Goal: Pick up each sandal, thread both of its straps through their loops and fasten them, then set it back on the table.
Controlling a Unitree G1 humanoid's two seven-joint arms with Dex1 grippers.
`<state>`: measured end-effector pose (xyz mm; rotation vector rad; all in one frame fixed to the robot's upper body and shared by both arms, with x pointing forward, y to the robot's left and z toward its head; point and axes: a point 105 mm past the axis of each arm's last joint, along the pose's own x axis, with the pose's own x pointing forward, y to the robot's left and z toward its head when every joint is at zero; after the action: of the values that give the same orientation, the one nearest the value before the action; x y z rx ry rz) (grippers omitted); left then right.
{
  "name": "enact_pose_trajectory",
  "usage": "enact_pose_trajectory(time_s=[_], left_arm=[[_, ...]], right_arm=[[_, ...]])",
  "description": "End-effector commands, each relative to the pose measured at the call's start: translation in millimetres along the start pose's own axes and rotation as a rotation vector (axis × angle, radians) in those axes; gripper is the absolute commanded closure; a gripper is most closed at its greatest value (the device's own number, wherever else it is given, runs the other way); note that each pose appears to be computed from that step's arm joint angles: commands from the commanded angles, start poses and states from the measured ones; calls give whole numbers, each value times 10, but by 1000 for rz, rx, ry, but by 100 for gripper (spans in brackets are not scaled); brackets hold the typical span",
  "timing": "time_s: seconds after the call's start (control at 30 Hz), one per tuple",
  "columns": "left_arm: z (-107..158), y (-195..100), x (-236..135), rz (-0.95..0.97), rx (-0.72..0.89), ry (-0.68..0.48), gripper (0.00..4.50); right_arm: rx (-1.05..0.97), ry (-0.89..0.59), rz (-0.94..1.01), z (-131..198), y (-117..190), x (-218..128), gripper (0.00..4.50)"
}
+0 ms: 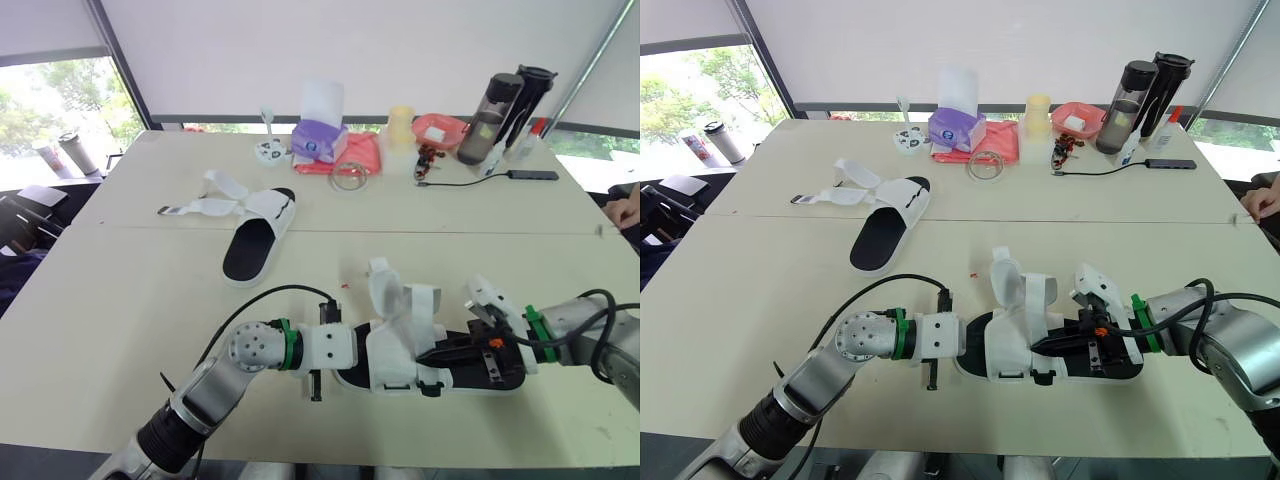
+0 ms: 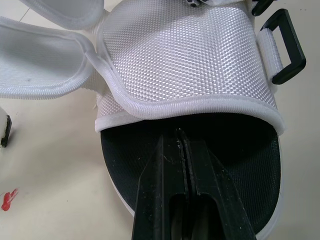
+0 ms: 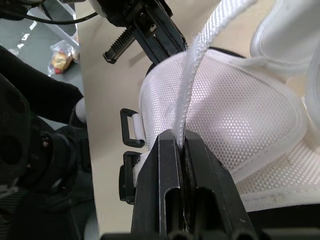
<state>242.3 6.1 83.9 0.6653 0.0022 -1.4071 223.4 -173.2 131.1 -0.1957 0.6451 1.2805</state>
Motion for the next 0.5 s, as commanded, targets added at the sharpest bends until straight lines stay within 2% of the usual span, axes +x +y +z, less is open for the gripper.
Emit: enact_pose_trajectory(time_s=[0.03, 0.23, 0.47, 0.5], left_arm=[[-104, -115, 31, -40, -34, 40, 450], [-118, -95, 33, -39, -34, 41, 450], [-114, -79, 54, -41, -30, 36, 450], [-115, -78, 54, -41, -30, 36, 450]], right_arm=[[-6, -10, 14, 37, 53, -49, 445], [-11, 24, 85, 2, 246, -39, 445], [-33, 44, 34, -76, 175, -19, 445], [-43, 25, 14, -52, 143, -21, 420]])
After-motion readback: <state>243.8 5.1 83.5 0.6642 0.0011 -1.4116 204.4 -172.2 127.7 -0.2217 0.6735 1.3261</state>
